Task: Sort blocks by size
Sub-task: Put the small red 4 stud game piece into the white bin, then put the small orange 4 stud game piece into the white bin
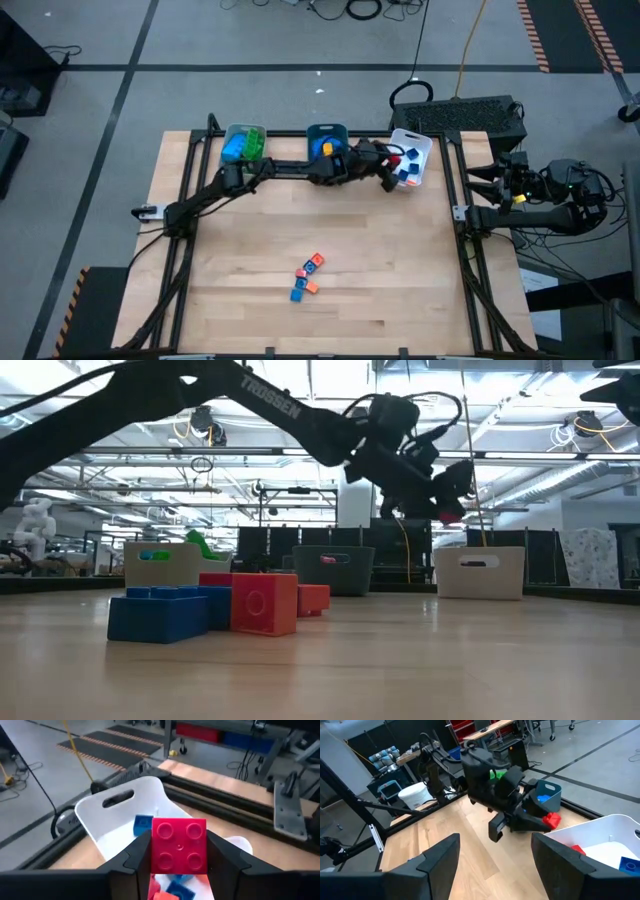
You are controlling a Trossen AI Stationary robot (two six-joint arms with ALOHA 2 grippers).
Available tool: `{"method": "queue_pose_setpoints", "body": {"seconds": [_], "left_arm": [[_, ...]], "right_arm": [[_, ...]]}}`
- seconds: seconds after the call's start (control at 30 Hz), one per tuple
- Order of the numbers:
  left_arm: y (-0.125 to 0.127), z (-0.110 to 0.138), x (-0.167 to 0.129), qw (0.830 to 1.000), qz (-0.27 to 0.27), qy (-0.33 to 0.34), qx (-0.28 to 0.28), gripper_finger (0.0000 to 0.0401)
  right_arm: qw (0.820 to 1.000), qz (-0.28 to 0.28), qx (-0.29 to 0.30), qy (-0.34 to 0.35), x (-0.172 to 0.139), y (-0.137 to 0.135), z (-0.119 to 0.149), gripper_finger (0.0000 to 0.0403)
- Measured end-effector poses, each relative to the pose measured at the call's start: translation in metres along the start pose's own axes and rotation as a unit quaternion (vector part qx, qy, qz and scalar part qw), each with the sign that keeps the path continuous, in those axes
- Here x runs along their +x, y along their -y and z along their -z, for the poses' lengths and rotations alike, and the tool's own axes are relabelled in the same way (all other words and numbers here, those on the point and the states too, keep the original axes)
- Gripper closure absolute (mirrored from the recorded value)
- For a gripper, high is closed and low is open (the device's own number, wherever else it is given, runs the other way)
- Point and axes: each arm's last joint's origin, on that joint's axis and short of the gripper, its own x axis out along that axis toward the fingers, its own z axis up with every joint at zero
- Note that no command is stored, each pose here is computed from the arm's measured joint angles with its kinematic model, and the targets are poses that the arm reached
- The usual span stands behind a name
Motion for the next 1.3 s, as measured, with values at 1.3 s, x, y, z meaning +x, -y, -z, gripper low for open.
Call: {"method": "queue_pose_setpoints", "body": {"seconds": [1.3], "left_arm": [[0.170,-0.004,-0.171,0.916,0.080,-0.370,0.136,0.0126]], "right_arm": [[1.000,-0.002,-0.010,0.000,0.000,0.000,0.000,0.0165]]}}
